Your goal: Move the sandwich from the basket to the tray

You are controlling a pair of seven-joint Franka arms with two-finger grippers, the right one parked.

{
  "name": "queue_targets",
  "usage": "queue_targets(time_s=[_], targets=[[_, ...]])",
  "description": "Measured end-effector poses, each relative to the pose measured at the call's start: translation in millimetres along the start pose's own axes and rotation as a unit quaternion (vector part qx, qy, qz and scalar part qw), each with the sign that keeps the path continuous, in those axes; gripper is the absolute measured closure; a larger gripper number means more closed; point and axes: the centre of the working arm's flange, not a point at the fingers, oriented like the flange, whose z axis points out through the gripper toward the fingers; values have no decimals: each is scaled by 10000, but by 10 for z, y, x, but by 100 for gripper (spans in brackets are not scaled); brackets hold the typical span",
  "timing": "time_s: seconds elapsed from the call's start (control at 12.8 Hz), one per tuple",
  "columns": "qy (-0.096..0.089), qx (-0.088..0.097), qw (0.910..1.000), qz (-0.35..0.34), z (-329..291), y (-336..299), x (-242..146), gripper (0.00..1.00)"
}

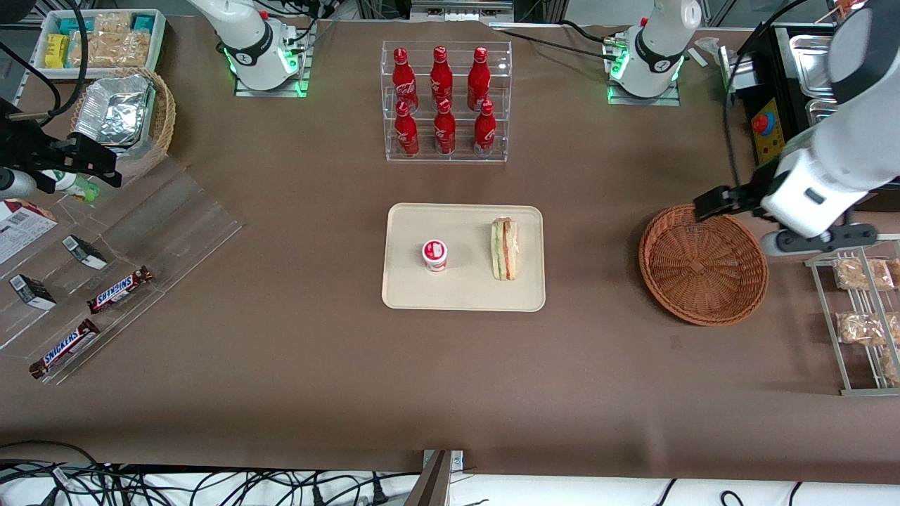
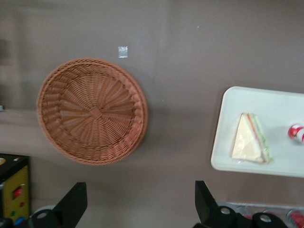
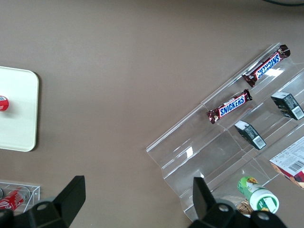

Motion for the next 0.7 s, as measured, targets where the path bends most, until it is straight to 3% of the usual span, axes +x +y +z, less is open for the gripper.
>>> queue_targets(time_s=[0.23,0.7], targets=[[-87,88,9989,462,-141,-156,-137,0],[-79,139,9975,687,-179,-9,-212,0]])
